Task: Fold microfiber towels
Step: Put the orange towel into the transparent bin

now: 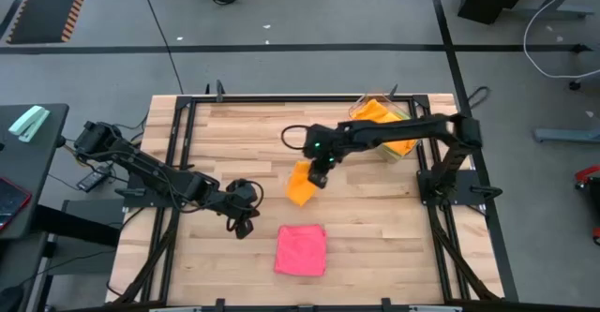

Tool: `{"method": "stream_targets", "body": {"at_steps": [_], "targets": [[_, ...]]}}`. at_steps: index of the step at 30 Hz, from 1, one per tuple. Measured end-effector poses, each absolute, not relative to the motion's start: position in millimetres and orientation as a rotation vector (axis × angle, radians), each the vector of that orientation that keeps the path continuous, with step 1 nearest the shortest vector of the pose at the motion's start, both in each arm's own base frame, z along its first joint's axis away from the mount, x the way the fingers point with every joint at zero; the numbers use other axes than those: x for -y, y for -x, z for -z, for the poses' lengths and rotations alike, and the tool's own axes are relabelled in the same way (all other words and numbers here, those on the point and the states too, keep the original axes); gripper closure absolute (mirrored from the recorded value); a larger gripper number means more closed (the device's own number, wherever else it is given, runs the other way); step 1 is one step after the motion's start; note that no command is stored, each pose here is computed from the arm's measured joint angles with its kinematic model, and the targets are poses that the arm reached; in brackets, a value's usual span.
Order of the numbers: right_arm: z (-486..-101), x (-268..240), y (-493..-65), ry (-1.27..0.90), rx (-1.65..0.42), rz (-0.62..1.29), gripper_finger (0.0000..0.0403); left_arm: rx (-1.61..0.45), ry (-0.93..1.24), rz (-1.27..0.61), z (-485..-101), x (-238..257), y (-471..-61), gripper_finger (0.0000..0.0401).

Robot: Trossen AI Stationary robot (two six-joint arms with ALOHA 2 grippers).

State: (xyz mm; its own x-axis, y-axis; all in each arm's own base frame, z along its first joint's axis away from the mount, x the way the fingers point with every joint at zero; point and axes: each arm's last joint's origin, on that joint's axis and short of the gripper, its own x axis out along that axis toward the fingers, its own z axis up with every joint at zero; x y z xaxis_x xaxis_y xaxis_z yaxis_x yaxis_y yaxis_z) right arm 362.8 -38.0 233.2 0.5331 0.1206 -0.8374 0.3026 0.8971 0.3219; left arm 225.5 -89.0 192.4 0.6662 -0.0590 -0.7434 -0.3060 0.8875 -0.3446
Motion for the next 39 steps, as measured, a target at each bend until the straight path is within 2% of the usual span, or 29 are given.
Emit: {"method": "stream_targets", "body": {"at_steps": [9, 14, 20, 27, 31, 39], "targets": [[-282.2, 57.9, -299.5, -0.334, -1.129, 0.247, 0.039, -0.831, 0.499, -0.149, -192.9, 90.0, -225.8, 0.0389], [-306.7, 85.2, -267.2, -0.386, -1.073, 0.4, 0.039, -0.831, 0.517, -0.157, -192.9, 90.0, -225.8, 0.0375], [-328.7, 110.4, -218.4, -0.358, -1.092, 0.442, 0.039, -0.831, 0.521, -0.159, -192.8, 90.0, -225.8, 0.0381], [-329.5, 155.0, -190.0, -0.312, -1.082, 0.458, 0.039, -0.832, 0.511, -0.155, -192.8, 89.7, -225.9, 0.039], [-325.3, 179.9, -181.4, -0.247, -1.048, 0.372, 0.039, -0.832, 0.511, -0.155, -192.7, 89.8, -225.8, 0.0383], [-290.8, 223.7, -181.9, -0.274, -1.079, 0.26, 0.039, -0.844, 0.506, -0.161, -191.9, 89.4, -224.9, 0.0386]]}}
